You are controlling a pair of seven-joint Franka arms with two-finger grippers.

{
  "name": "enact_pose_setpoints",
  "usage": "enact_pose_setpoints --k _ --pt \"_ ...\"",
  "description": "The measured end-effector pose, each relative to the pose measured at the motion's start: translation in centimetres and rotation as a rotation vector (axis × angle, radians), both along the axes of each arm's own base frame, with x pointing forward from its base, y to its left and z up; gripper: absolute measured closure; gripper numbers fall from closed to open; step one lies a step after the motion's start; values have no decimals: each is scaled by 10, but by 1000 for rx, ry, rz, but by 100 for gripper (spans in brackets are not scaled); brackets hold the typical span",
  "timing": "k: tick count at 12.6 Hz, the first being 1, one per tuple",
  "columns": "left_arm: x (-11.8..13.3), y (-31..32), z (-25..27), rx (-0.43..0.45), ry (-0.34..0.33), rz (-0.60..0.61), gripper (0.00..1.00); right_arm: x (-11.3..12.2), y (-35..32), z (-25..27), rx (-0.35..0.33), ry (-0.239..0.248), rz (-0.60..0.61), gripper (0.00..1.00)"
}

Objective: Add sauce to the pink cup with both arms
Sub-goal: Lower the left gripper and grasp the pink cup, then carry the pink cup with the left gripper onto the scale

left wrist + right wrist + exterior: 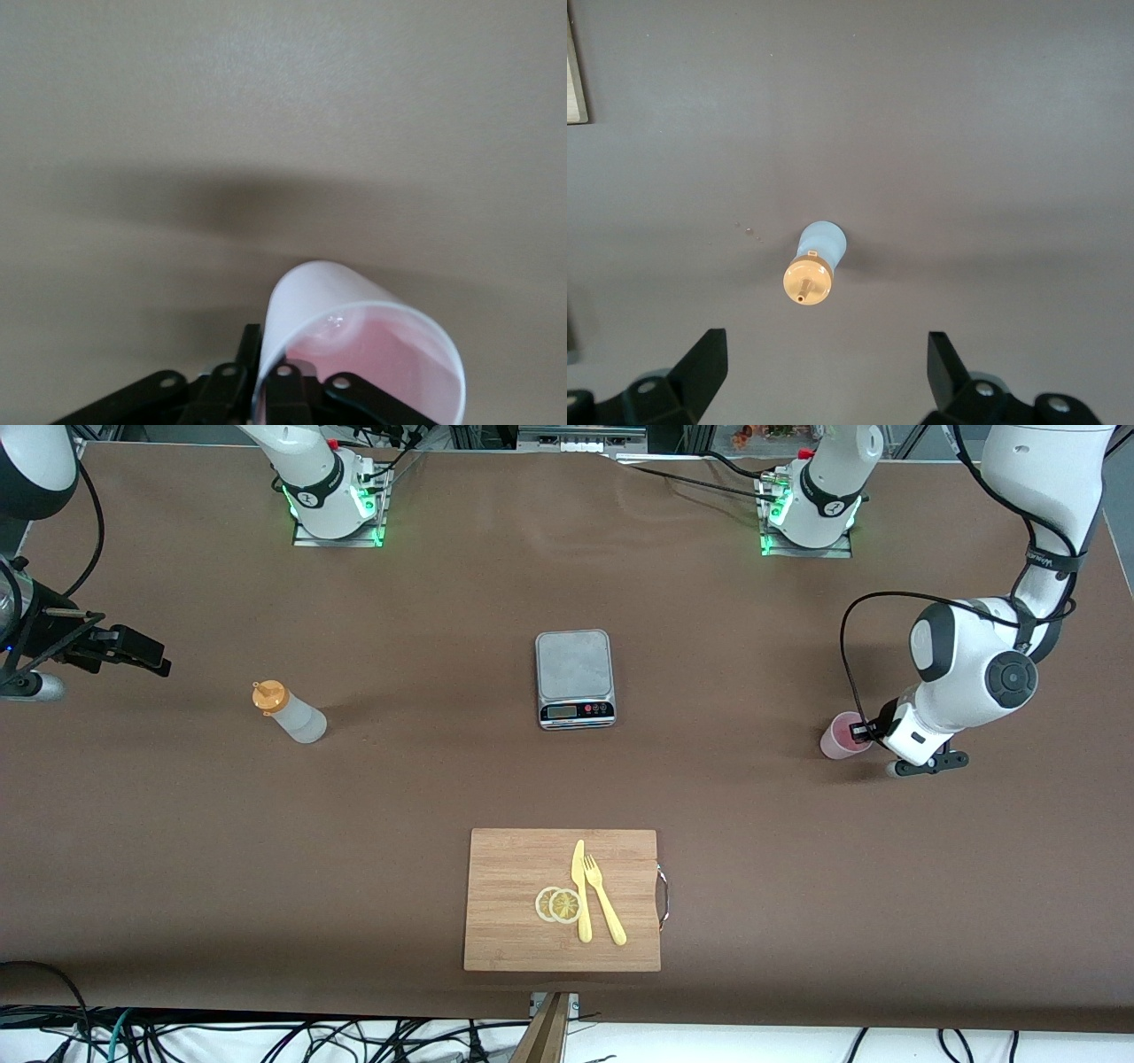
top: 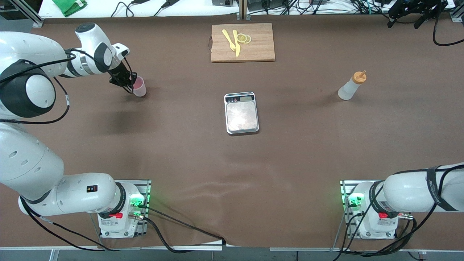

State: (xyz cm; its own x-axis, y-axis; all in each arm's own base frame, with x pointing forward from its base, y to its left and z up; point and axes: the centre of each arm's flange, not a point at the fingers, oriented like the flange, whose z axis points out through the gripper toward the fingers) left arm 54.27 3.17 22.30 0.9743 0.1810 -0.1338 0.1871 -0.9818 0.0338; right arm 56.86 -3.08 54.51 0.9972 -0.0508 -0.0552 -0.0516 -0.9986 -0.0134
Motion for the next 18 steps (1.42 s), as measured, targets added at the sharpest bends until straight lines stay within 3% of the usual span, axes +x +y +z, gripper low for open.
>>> enact_pose_setpoints --k 5,11,14,18 --pt "12 -29 74 0 -23 -59 96 1 0 -2 0 4 -1 0" --pt "1 -182 109 -111 -77 -219 96 1 -1 -3 0 6 -2 0" --pt "-22 -268 112 -163 -85 -256 96 2 -1 -5 0 9 -2 0" --pt "-71 -382 105 -158 -56 -197 96 2 -1 -5 0 9 -2 0"
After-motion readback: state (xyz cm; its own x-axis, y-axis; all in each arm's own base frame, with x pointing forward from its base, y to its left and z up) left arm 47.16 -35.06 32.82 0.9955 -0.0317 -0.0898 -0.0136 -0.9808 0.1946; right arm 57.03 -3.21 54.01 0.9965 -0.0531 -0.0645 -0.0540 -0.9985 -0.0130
